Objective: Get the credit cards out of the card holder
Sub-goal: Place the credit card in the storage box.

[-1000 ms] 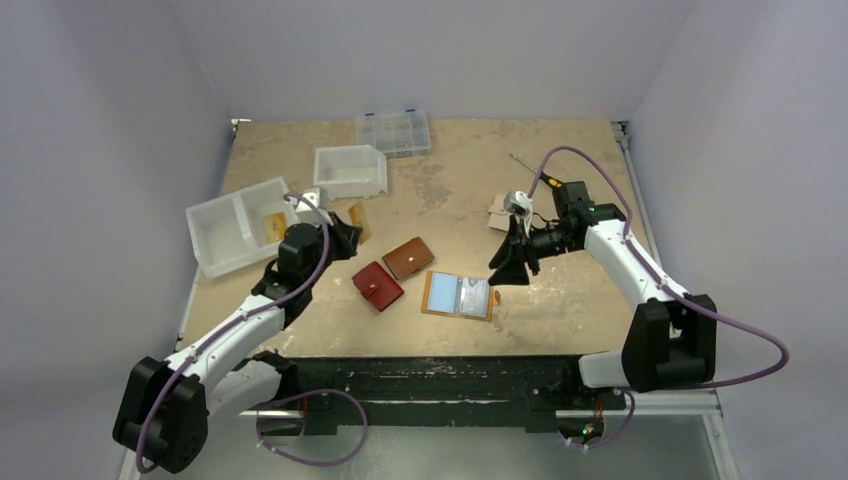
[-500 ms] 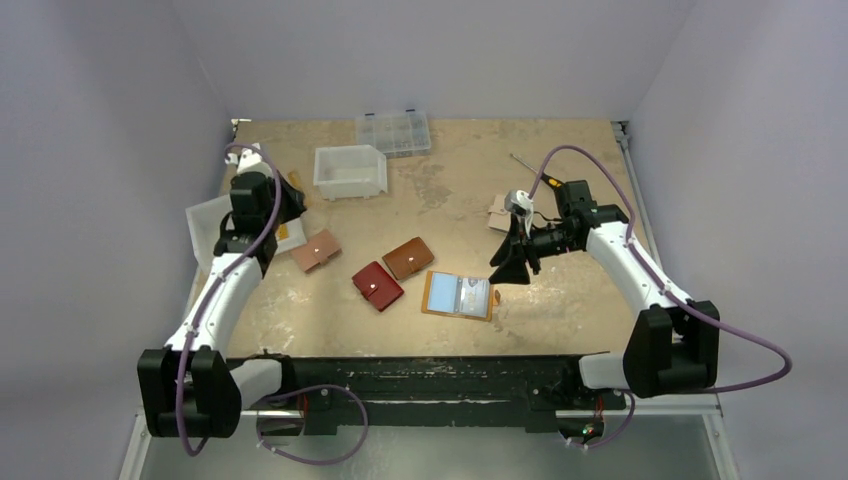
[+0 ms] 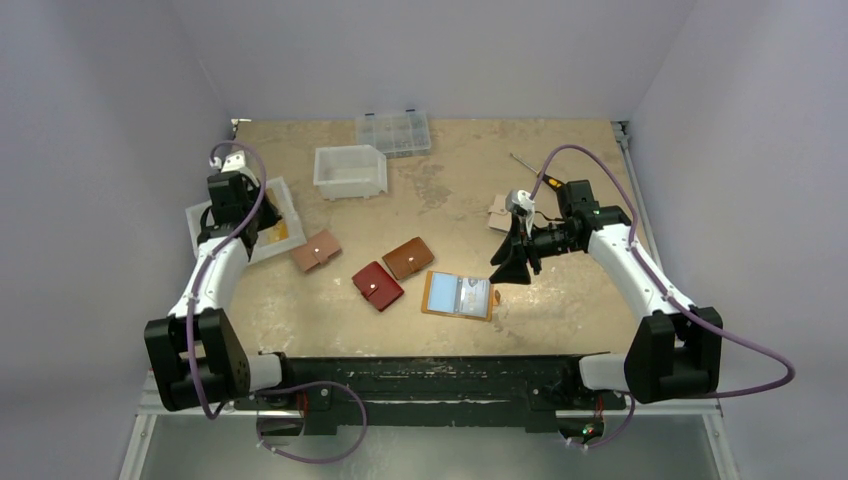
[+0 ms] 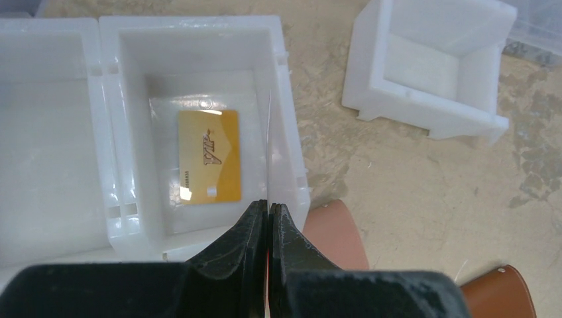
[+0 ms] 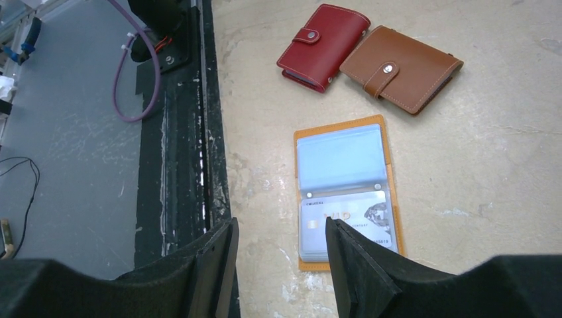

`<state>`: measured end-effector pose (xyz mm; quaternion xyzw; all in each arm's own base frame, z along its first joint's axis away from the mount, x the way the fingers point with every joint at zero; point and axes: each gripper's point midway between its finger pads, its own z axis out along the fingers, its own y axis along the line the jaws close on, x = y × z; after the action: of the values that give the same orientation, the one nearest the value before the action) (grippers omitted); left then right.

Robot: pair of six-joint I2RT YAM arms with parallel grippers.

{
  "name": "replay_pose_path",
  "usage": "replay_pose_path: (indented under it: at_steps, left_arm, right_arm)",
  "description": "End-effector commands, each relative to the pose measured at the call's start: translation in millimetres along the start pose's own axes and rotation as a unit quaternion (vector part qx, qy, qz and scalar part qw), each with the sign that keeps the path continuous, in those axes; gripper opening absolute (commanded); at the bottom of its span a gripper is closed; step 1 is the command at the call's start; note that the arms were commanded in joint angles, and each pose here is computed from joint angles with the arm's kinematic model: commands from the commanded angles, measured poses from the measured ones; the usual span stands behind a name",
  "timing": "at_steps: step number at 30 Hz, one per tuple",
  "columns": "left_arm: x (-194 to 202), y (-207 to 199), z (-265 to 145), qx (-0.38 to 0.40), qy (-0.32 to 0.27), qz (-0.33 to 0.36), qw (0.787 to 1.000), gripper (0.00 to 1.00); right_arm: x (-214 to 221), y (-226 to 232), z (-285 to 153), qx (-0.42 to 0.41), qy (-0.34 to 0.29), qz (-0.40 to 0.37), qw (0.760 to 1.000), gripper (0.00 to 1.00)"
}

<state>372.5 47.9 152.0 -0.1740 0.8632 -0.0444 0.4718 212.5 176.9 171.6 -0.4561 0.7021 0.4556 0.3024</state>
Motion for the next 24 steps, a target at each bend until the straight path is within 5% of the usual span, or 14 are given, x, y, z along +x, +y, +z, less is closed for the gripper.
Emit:
replay_pose_path:
  at_steps: [1,11,16,20,24]
  left_arm:
    - [-8,-1,9,0.027,0.000,0.004,1.000,0.00]
    - [18,9,46,0.045,0.066,-0.019,0.997,0.00]
    - [23,37,58,-0.009,0.074,-0.050,0.996,0.01]
    - [28,56,67,-0.061,0.097,-0.075,0.991,0.18]
    - [12,62,62,-0.077,0.081,-0.092,0.990,0.24]
  right_arm:
    - [-7,0,-3,0.011,-0.005,-0.031,0.999,0.58]
    - [-7,1,-3,0.012,-0.005,-0.033,0.999,0.58]
    - [-7,1,-4,0.013,-0.005,-0.033,0.999,0.58]
    - [-6,1,-3,0.013,-0.003,-0.032,0.999,0.58]
    - [-5,-1,-3,0.016,-0.001,-0.032,0.999,0.58]
